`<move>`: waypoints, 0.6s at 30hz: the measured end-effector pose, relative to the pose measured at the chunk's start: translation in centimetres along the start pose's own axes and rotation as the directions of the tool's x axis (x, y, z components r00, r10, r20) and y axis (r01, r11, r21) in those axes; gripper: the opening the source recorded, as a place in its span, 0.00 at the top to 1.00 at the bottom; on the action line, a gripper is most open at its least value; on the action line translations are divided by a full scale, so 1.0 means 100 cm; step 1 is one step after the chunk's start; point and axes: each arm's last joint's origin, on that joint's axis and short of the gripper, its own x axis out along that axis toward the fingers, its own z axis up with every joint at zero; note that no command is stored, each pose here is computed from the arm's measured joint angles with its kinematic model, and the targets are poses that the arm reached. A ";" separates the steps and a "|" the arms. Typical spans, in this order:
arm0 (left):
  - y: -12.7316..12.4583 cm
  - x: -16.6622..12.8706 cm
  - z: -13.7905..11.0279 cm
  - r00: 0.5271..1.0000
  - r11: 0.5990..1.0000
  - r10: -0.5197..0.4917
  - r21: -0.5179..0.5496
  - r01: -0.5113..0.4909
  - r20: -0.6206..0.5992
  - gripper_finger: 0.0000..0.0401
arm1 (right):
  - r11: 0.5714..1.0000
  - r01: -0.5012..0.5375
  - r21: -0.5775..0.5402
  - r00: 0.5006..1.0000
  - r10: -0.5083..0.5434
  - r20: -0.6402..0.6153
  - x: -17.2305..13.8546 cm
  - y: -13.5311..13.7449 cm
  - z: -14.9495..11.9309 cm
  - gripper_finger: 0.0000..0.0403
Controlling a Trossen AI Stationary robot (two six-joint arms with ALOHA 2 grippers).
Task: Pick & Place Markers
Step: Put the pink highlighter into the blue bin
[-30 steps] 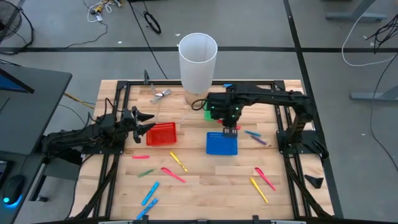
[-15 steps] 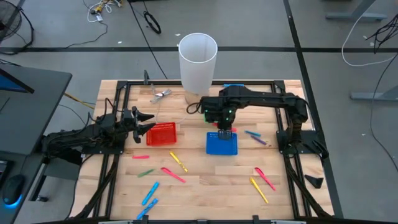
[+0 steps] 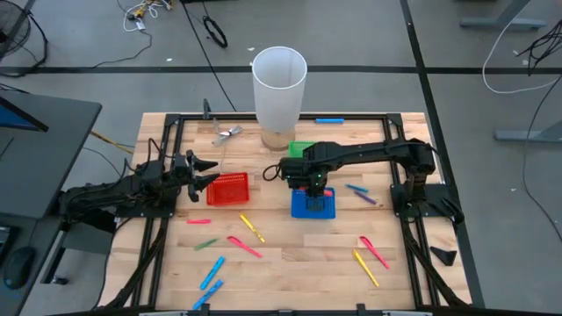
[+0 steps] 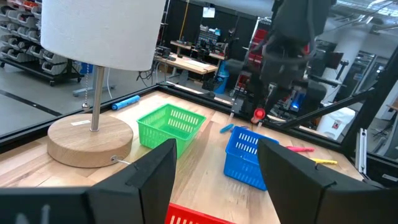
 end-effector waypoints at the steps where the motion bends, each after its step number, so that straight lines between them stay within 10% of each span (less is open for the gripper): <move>1: 0.000 0.000 0.000 1.000 1.000 0.000 0.000 0.000 0.000 0.42 | 1.000 0.000 0.005 1.000 0.000 0.001 0.005 0.000 0.000 0.88; 18: 0.000 0.000 0.000 1.000 1.000 0.000 0.000 0.000 0.000 0.42 | 1.000 0.002 0.026 0.999 -0.001 -0.037 0.064 -0.002 -0.008 0.87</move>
